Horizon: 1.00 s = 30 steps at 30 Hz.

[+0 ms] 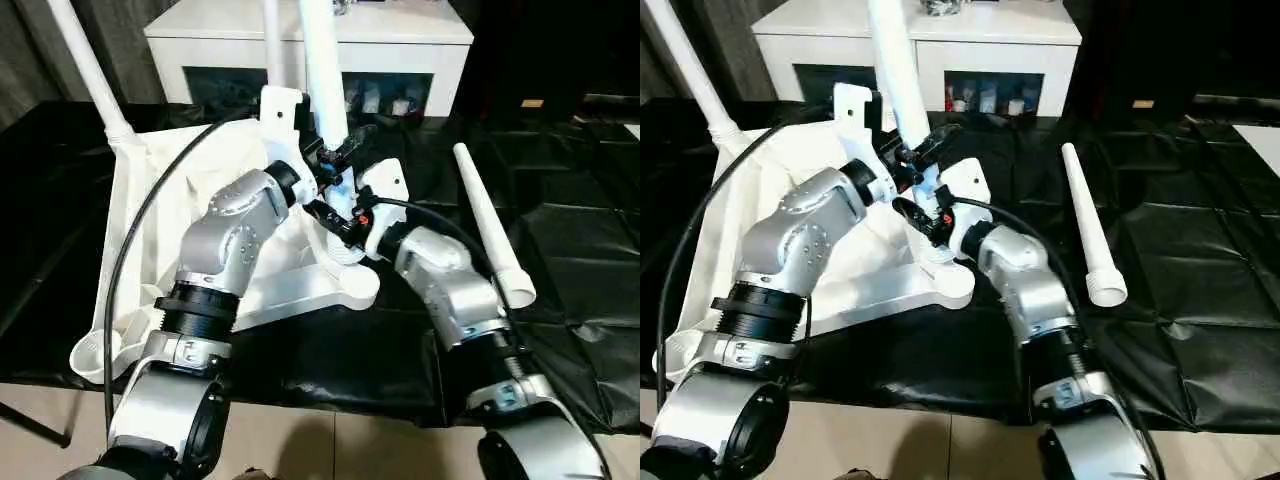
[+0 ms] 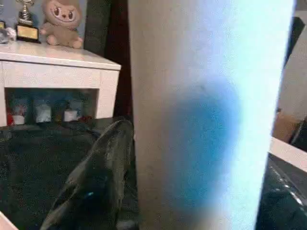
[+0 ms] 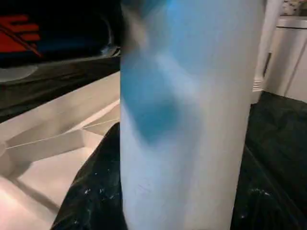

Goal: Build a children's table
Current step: Rotate leg to tighten

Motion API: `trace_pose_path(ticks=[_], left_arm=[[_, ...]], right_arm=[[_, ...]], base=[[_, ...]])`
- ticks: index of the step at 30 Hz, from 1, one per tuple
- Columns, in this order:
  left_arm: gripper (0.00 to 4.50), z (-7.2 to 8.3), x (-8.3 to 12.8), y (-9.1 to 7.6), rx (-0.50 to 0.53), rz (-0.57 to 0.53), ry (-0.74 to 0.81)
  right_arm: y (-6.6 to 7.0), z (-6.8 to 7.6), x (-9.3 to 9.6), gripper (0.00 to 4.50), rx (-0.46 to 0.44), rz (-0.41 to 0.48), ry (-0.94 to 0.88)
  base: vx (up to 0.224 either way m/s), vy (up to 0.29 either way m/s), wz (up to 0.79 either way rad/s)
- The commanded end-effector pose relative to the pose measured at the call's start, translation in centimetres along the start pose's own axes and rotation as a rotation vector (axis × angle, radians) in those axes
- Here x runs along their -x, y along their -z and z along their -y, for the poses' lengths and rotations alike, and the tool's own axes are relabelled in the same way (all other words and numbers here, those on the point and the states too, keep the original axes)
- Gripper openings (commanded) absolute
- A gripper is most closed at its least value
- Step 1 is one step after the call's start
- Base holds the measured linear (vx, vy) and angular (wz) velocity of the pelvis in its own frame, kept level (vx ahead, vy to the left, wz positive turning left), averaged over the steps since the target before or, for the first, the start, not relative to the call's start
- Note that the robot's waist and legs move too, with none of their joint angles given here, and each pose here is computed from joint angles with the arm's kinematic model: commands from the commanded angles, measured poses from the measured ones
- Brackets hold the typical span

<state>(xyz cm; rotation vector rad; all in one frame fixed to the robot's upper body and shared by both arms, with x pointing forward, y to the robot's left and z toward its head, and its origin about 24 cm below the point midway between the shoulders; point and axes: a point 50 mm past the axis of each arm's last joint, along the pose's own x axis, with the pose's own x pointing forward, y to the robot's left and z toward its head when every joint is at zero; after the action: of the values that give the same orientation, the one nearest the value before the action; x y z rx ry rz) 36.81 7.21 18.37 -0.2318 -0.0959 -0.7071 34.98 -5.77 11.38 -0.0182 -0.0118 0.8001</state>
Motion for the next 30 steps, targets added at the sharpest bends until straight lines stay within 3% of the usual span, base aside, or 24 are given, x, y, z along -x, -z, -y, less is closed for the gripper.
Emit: trace_pose_path(ticks=[1,5,13,15,18,26,30], left_arm=[[2.53,-1.6,0.6,0.0,-0.012,0.0,-0.11],[2.16,-1.8,0.9,-0.1,-0.002,0.008,-0.118],[1.9,-1.4,1.0,-0.7,0.024,0.02,-0.055],[1.88,-1.4,1.0,-0.9,0.022,0.021,-0.042],[1.87,-1.2,1.0,-1.1,0.025,0.019,-0.014],[1.86,-0.4,1.6,-2.3,0.097,0.002,0.131],[1.86,0.3,1.9,-2.6,0.132,-0.012,0.209]], right_arm=[[-1.7,-0.3,-0.4,1.86,0.054,0.083,-0.02],[-1.7,-0.2,-0.4,1.86,0.048,0.08,-0.027],[-2.1,-0.1,-0.3,1.86,0.017,0.11,-0.059],[-2.4,-0.2,-0.2,2.42,-0.014,0.128,-0.091],[-2.6,0.0,0.0,2.59,-0.047,0.13,-0.122],[-2.3,0.8,2.6,3.37,-0.114,-0.028,-0.42],[-2.7,1.6,3.4,3.43,-0.135,-0.059,-0.462]], base=[[0.0,0.0,0.0],[0.0,0.0,0.0],[0.0,0.0,0.0],[0.0,0.0,0.0],[0.0,0.0,0.0],[0.0,0.0,0.0],[0.0,0.0,0.0]])
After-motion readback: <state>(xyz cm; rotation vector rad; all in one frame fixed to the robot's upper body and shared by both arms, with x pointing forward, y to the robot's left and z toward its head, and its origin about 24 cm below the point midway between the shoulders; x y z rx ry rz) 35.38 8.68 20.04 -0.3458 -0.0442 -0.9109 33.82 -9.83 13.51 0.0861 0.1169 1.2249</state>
